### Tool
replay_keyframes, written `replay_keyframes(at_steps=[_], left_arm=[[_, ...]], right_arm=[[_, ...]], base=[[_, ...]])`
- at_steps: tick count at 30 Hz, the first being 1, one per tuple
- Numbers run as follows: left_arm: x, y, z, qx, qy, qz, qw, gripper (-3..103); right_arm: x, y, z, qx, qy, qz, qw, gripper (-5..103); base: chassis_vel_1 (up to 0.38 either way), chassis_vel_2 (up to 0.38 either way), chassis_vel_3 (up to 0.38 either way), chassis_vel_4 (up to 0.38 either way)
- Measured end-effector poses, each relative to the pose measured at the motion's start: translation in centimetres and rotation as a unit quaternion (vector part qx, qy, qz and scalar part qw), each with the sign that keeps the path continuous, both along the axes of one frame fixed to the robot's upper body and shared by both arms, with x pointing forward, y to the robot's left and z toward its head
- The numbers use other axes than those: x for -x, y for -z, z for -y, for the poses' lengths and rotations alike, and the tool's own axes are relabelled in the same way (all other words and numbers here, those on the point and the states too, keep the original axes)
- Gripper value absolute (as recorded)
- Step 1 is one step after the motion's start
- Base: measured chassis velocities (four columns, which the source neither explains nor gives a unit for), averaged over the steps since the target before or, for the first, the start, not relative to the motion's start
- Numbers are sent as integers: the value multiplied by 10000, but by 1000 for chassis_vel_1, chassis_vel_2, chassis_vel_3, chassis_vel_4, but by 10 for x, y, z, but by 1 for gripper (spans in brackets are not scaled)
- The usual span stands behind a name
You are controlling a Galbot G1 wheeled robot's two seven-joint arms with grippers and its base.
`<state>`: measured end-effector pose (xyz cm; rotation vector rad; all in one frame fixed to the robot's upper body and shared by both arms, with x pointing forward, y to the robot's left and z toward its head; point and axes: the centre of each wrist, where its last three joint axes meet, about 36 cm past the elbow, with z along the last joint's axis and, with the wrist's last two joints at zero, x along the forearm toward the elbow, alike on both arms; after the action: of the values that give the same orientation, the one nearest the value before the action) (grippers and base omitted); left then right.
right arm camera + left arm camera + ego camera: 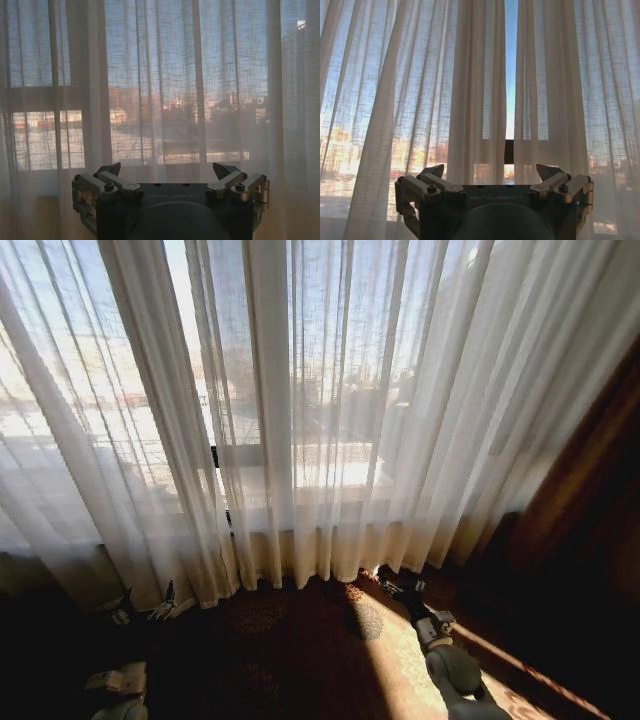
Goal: Open the curtains by pulling them apart, changing their state from closed to fully open.
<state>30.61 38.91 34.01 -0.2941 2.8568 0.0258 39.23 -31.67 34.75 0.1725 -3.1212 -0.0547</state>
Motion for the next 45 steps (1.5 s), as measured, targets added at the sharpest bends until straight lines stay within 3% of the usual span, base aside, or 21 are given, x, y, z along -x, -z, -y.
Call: replay_keyframes(at_steps=[20,45], left_arm=[[0,0,0,0,0,0,10000,100],[0,0,0,0,0,1,10000,100]], right_arm=[[-2,8,2,94,-159,21,9998,100],[-3,11,-8,-6,-263,188,9995,100]], base=[[-81,81,74,-76],[-289,333,286,-342]])
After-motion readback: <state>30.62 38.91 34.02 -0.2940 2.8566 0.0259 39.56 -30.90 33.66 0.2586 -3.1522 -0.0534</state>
